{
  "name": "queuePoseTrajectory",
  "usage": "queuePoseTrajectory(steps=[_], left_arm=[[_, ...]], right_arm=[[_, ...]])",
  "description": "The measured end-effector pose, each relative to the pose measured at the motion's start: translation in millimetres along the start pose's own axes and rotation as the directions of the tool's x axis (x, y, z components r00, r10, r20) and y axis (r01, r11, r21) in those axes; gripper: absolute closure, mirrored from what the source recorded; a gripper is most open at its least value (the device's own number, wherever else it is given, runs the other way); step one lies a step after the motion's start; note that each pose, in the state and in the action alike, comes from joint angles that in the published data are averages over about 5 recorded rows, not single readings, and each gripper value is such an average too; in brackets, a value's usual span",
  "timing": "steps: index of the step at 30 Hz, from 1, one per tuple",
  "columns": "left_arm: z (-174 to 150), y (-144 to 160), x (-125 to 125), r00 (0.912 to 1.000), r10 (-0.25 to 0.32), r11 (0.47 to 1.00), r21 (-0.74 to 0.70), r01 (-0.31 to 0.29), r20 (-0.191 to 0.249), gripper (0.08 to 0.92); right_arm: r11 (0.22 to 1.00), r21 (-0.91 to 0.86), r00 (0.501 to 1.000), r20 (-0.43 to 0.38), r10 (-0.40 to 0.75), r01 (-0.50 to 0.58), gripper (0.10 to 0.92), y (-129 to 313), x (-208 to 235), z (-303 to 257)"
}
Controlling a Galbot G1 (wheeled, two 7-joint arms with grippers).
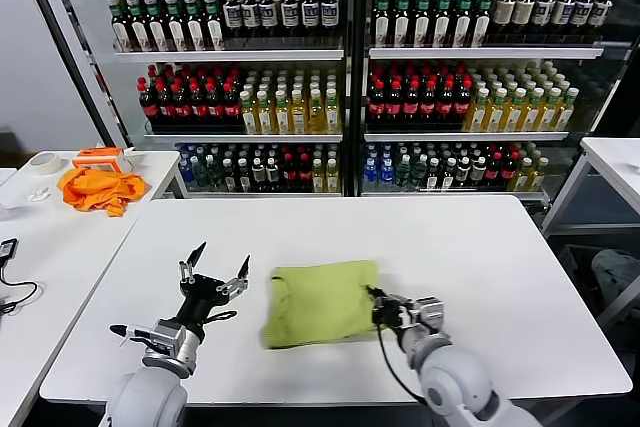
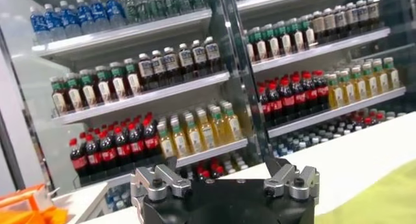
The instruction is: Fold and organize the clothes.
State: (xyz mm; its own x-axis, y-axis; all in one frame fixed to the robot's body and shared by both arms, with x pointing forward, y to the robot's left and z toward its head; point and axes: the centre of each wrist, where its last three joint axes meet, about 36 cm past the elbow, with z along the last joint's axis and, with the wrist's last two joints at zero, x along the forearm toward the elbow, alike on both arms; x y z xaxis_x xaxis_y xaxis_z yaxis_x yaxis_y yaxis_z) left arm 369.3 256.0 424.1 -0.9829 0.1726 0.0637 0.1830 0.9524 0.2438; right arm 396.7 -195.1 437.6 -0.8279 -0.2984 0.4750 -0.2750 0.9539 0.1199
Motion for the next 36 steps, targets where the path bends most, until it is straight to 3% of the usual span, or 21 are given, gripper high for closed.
queuePoseTrajectory(steps=[10,21,32,36], left_arm=[[10,-13,-1,0.9993,0.017,1.0,0.007,-0.017,0.033,0.177],[15,-22,3,0.9952,0.033,0.999,-0.023,-0.031,0.092,0.177],[18,-32,-6,0.9906,0.026,0.998,-0.053,-0.019,0.134,0.177],[20,-35,-11,0.9896,0.021,0.999,-0.05,-0.014,0.142,0.177]], right_arm=[[0.998,0.016,0.999,0.003,0.054,-0.054,0.868,-39,11,6],[0.992,0.025,0.992,0.039,0.12,-0.121,0.558,-60,42,1],[0.967,0.082,0.957,0.186,0.224,-0.242,0.247,-86,67,-17],[0.951,0.1,0.934,0.244,0.26,-0.291,0.203,-95,65,-16]])
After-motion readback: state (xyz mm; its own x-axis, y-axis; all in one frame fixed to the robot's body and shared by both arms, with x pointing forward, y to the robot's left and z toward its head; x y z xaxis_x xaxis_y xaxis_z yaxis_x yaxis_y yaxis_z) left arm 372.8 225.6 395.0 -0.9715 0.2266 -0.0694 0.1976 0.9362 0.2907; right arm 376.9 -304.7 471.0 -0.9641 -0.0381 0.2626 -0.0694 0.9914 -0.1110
